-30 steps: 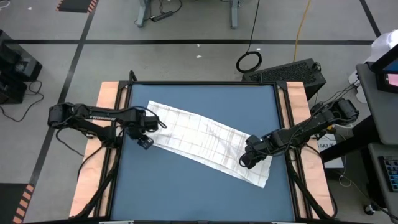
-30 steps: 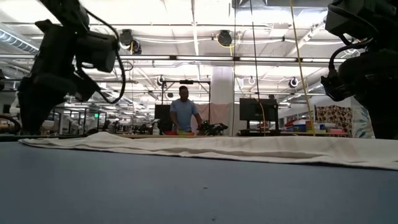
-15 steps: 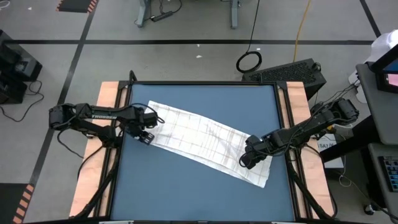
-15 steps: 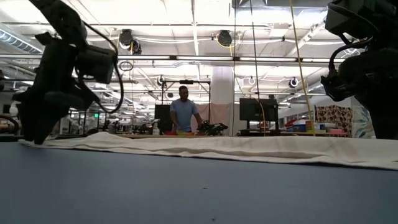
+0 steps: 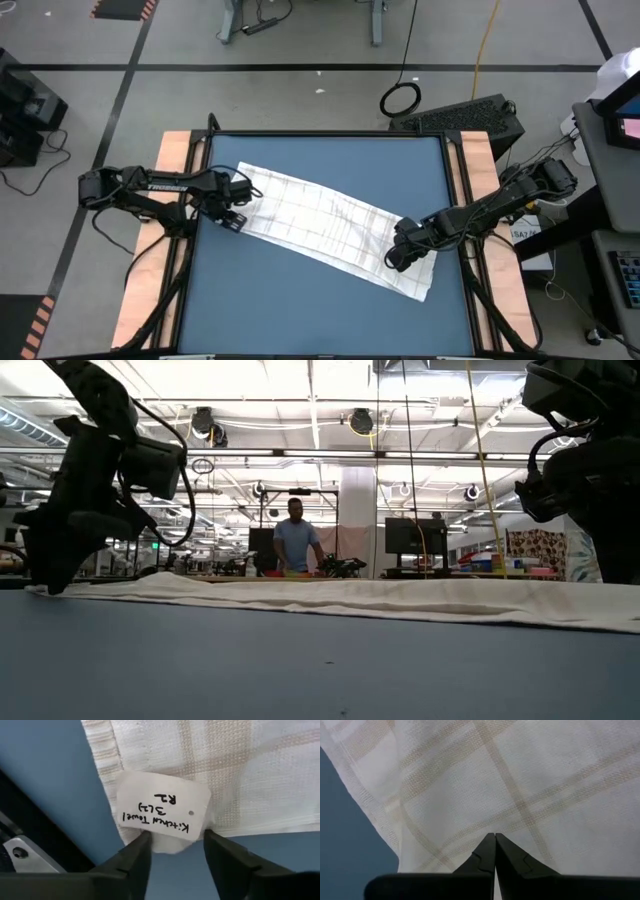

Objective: Roll towel into tight, uniform cylinder
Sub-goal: Roll the white towel

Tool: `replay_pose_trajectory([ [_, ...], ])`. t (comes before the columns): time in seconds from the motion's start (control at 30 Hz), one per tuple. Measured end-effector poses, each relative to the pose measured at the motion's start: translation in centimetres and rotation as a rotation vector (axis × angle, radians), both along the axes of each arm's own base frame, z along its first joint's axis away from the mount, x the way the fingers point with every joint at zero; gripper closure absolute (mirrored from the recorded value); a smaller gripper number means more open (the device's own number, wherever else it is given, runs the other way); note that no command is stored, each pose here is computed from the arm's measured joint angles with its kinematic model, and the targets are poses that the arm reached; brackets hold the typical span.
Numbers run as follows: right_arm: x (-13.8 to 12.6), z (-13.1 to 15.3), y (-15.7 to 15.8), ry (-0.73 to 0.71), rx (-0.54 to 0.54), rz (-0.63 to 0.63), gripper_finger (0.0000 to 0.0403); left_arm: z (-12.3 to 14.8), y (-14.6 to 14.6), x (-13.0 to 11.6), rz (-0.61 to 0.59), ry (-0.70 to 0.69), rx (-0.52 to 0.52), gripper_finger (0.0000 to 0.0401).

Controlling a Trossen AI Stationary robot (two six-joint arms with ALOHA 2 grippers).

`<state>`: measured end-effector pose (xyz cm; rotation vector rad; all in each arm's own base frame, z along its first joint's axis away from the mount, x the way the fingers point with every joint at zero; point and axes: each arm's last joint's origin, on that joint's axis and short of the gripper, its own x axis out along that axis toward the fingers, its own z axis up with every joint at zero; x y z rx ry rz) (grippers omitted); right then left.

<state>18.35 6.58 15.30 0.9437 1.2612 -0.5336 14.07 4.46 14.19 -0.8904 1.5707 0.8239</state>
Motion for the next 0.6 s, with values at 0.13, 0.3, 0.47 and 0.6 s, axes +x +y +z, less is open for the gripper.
replay_pose_trajectory([
  [0.13,0.0,0.0,0.0,0.000,-0.001,0.002,0.0403,0.0,0.0,0.0,0.003,-0.001,-0.012,0.0277],
  [0.3,0.0,0.0,0.0,-0.001,-0.005,0.004,0.0403,0.0,-0.1,0.0,0.004,0.002,-0.013,0.0326],
  [0.47,0.0,-0.2,0.0,0.009,-0.009,0.004,0.0403,0.3,0.0,0.1,0.001,0.005,-0.004,0.0376],
  [0.6,0.3,-1.0,0.1,0.046,-0.021,0.013,0.0403,1.4,0.2,0.8,-0.008,-0.012,0.003,0.0391],
])
